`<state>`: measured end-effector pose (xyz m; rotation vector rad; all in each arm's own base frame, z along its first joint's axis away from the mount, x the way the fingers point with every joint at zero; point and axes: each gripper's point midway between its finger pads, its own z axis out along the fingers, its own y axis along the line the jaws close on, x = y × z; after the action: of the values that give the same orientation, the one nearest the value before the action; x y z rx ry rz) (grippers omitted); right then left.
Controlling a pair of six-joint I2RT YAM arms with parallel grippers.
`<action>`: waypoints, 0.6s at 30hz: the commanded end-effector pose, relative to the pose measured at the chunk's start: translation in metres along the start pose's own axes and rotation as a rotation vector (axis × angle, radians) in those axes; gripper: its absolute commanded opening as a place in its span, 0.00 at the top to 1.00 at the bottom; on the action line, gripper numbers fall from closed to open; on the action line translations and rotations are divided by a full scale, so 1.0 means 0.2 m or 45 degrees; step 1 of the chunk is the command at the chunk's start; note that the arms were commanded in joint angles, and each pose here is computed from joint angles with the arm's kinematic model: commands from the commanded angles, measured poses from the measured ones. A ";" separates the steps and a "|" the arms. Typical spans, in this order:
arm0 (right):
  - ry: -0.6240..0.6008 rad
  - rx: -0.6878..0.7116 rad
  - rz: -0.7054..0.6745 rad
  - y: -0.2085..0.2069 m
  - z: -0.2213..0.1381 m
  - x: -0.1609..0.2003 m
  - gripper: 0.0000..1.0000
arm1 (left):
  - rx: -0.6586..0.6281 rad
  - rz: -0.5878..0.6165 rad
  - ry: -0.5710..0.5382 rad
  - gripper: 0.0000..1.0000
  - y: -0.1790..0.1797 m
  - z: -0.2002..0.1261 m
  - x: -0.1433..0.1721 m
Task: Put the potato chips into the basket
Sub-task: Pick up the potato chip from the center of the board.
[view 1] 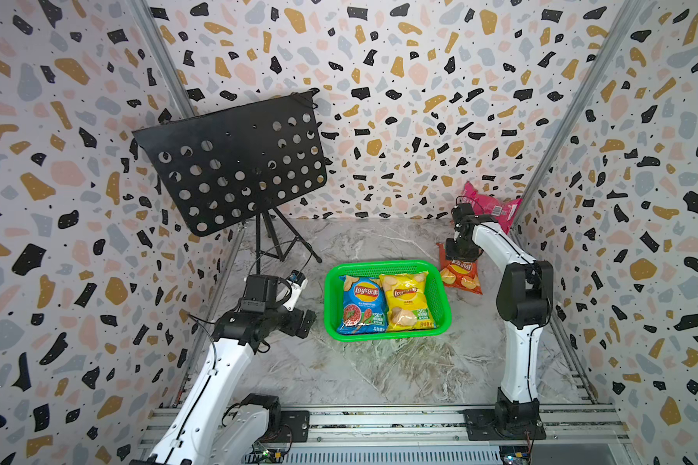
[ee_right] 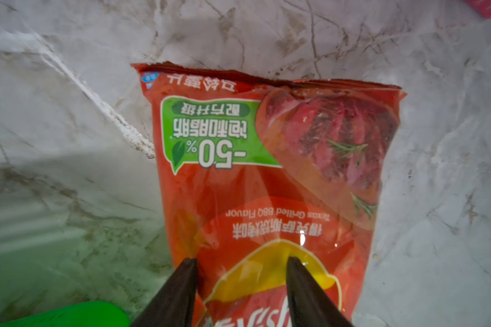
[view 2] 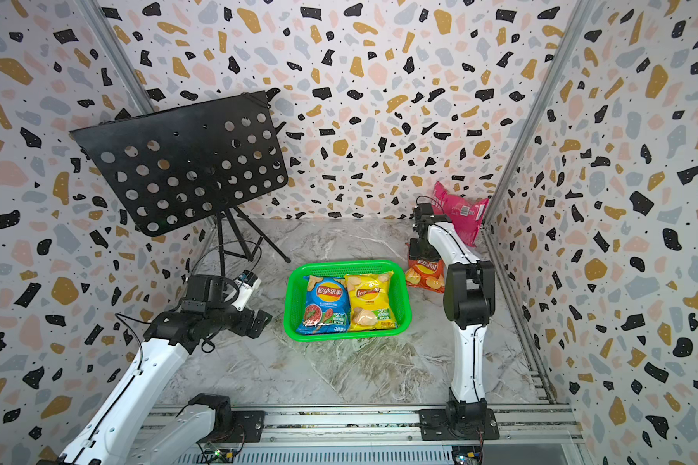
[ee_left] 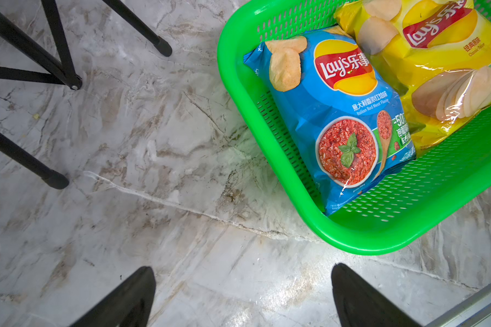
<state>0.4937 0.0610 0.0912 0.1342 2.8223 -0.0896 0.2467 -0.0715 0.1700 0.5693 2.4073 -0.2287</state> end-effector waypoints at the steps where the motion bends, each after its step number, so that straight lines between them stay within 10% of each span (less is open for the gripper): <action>1: -0.009 0.053 -0.027 -0.03 -0.07 -0.01 0.49 | 0.001 0.010 -0.001 0.00 0.00 0.00 0.01; 12: -0.057 0.088 -0.061 -0.06 -0.15 -0.02 0.99 | 0.003 0.011 -0.003 0.00 0.00 0.00 0.01; 18: -0.125 0.102 -0.072 -0.09 -0.27 -0.06 1.00 | 0.004 0.012 -0.009 0.00 0.00 -0.01 0.01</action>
<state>0.4945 0.0483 0.1079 0.0835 2.7797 -0.2062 0.2467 -0.0715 0.1700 0.5689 2.4074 -0.2288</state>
